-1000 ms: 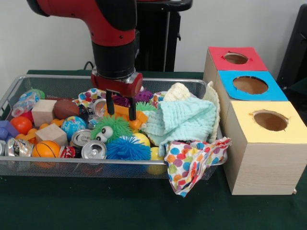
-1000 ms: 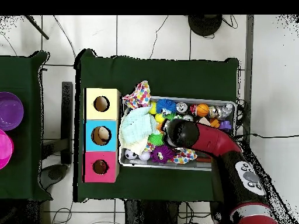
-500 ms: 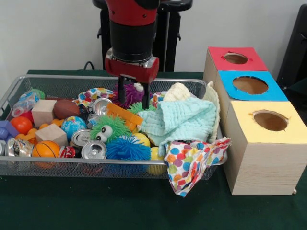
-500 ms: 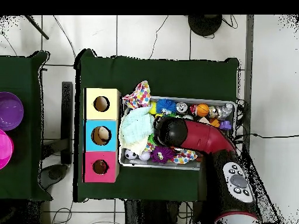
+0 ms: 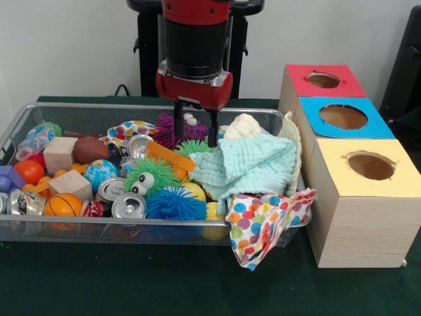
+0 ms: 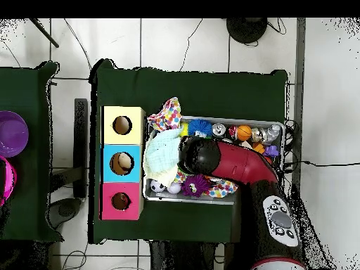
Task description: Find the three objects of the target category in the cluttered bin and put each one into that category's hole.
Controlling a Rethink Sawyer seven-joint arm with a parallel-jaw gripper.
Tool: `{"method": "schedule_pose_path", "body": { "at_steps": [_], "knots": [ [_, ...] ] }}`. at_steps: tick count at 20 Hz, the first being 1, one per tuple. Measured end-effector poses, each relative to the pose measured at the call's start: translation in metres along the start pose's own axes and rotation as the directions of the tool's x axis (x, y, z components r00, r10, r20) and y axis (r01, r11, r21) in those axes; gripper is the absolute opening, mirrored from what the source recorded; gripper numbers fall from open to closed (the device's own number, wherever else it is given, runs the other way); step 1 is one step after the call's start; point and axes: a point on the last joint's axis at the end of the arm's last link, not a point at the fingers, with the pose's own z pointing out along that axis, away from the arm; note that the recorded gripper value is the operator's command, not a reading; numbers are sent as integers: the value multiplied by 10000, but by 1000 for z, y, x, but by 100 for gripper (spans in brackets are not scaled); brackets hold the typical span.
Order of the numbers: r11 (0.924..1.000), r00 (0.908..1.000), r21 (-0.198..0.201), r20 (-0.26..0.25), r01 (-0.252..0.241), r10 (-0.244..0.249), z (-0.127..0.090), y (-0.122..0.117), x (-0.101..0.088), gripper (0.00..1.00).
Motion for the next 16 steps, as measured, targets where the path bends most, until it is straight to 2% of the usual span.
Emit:
{"method": "schedule_pose_path", "body": {
  "at_steps": [9, 14, 16],
  "knots": [
    [10000, 9998, 62, -189, -64, 65, 18, 0, 8, 100],
    [9998, 9997, 132, -202, -120, 123, 50, -6, 18, 100],
    [9998, 9998, 146, -137, -165, 167, 57, -8, 19, 100]
  ]
}}
